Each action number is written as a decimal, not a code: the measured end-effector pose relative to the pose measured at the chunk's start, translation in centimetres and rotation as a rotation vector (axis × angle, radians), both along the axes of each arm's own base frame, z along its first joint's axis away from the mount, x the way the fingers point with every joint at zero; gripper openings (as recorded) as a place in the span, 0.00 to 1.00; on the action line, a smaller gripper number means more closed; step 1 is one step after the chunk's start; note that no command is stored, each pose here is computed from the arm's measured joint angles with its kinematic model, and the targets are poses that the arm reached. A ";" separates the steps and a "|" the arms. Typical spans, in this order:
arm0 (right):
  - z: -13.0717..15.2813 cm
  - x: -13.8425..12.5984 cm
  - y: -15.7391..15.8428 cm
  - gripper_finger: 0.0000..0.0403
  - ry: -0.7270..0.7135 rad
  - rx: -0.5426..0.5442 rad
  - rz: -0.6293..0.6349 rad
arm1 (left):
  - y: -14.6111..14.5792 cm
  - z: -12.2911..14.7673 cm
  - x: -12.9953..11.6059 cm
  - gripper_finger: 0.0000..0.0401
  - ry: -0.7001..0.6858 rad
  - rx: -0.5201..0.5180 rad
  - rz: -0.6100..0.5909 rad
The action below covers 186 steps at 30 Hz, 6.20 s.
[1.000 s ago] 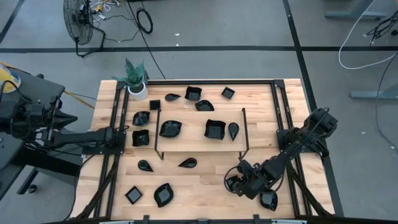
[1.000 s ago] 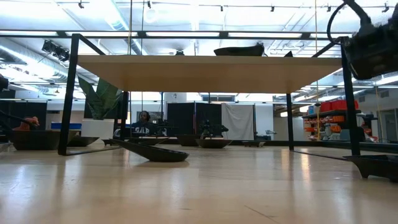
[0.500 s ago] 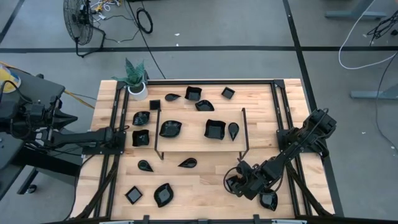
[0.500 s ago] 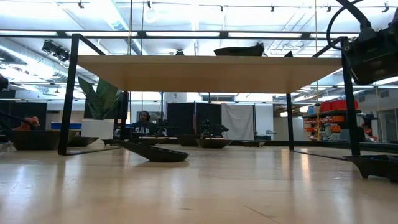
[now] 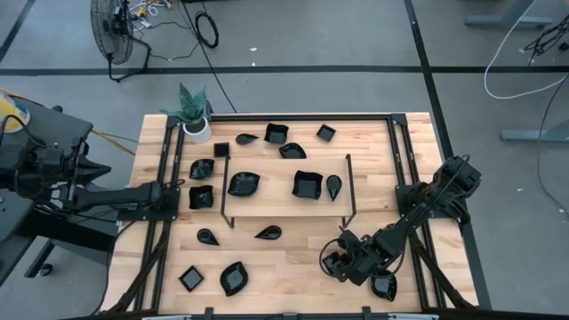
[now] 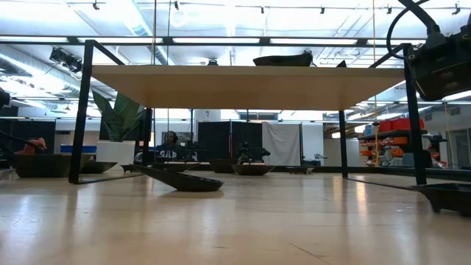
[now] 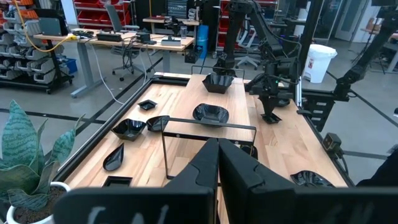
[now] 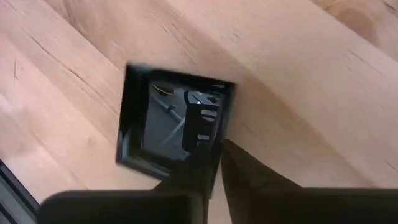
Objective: Pick & Place Mini shaped plates
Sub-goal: Put the square plate on the shelf
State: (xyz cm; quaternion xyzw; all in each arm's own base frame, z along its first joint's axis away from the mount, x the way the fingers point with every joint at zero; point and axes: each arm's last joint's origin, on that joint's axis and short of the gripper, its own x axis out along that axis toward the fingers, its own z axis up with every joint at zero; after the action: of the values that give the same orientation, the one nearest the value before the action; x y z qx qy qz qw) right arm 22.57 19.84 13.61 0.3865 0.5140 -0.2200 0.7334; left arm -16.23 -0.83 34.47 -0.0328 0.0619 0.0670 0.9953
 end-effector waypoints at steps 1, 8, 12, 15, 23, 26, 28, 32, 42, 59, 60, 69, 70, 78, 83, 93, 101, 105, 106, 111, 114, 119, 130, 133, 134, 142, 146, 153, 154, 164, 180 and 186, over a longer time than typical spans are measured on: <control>0.0 0.0 0.0 0.08 0.000 0.000 0.000 | 0.0 0.0 0.0 0.05 0.000 0.000 0.000; 0.1 0.1 0.1 0.03 -0.012 0.011 0.000 | 0.0 0.0 0.0 0.05 0.000 0.000 0.000; 0.1 0.2 0.2 0.01 -0.023 0.018 -0.001 | 0.0 0.0 0.0 0.05 0.000 0.000 0.000; 0.3 0.3 0.2 0.01 -0.031 0.025 -0.001 | 0.0 0.0 0.0 0.05 0.000 0.000 0.000; 2.1 1.3 0.9 0.00 -0.092 0.039 0.026 | 0.0 0.0 0.0 0.05 0.000 0.000 0.000; 3.1 2.0 1.1 0.00 -0.126 0.050 0.045 | 0.0 0.0 0.0 0.05 0.000 0.000 0.000; 4.0 2.7 1.1 0.00 -0.159 0.053 0.052 | 0.0 0.0 0.0 0.05 0.000 0.000 0.001; 6.0 4.2 1.2 0.00 -0.223 0.063 0.068 | 0.0 0.0 0.0 0.05 0.000 0.000 0.000; 12.4 8.6 -0.1 0.00 -0.467 0.040 -0.064 | 0.0 0.0 0.0 0.05 0.000 0.000 0.001; 15.0 12.5 -5.3 0.00 -0.608 0.168 -0.392 | 0.0 0.0 0.0 0.05 0.000 0.000 0.000; 14.9 12.6 -5.6 0.00 -0.608 0.170 -0.405 | 0.0 0.0 0.0 0.05 0.000 0.000 0.000; 14.3 13.4 -7.5 0.00 -0.610 0.231 -0.680 | 0.0 0.0 0.0 0.05 0.000 0.000 0.000; 14.2 13.6 -7.7 0.00 -0.617 0.242 -0.707 | 0.0 0.0 0.0 0.05 0.000 0.000 0.001; 12.9 14.5 -9.2 0.00 -0.608 0.240 -0.848 | 0.0 0.0 0.0 0.05 0.000 0.000 0.000; 12.2 14.7 -9.1 0.00 -0.581 0.236 -0.861 | 0.0 0.0 0.0 0.05 0.000 0.000 0.000; 11.7 14.3 -9.3 0.00 -0.530 0.194 -0.866 | 0.0 0.0 0.0 0.05 0.000 0.000 0.001; 11.6 14.2 -9.3 0.00 -0.518 0.188 -0.863 | 0.0 0.0 0.0 0.05 0.000 0.000 0.000; 11.6 14.2 -9.3 0.02 -0.518 0.187 -0.863 | 0.0 0.0 0.0 0.05 0.000 0.000 0.000; 11.6 14.2 -9.3 0.03 -0.517 0.186 -0.861 | 0.0 0.0 0.0 0.05 0.000 0.000 0.000; 11.6 14.2 -9.3 0.09 -0.517 0.183 -0.857 | 0.0 0.0 0.0 0.05 0.000 0.000 0.000; 11.6 14.2 -9.3 0.13 -0.517 0.180 -0.854 | 0.0 0.0 0.0 0.05 0.000 0.000 0.000; 11.6 14.2 -9.3 0.21 -0.517 0.178 -0.850 | 0.0 0.0 0.0 0.05 0.000 0.000 0.000; 12.0 13.9 -8.8 0.30 -0.525 0.189 -0.835 | 0.0 0.0 0.0 0.05 0.000 0.000 0.000; 12.5 13.6 -8.5 0.30 -0.534 0.202 -0.827 | 0.0 0.0 0.0 0.05 0.000 0.000 0.001; 12.7 13.5 -8.4 0.30 -0.540 0.209 -0.825 | 0.0 0.0 0.0 0.05 0.000 0.000 0.000; 15.0 12.9 -8.4 0.26 -0.624 0.195 -0.809 | 0.0 0.0 0.0 0.05 0.000 0.000 0.000; 17.7 13.5 -9.1 0.25 -0.694 0.123 -0.736 | 0.0 0.0 0.0 0.05 0.000 0.000 0.000; 21.4 14.4 -10.9 0.23 -0.748 -0.080 -0.475 | 0.0 0.0 0.0 0.05 0.000 0.000 0.000; 21.6 14.5 -11.2 0.22 -0.742 -0.105 -0.424 | 0.0 0.0 0.0 0.05 0.000 0.000 0.000; 21.6 15.2 -13.8 0.14 -0.677 -0.265 0.109 | 0.0 0.0 0.0 0.05 0.000 0.000 0.000; 20.3 14.8 -17.2 0.00 -0.569 -0.293 0.564 | 0.0 0.0 0.0 0.05 0.000 0.000 0.000; 20.0 14.6 -18.9 0.00 -0.542 -0.353 0.676 | 0.0 0.0 0.0 0.05 0.000 0.000 0.000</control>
State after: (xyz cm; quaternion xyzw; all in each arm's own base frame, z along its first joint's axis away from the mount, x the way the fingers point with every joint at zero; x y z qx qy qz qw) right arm 37.19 0.92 33.63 0.1102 0.3558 0.0560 0.9263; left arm -16.23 -0.84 34.47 -0.0328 0.0618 0.0672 0.9953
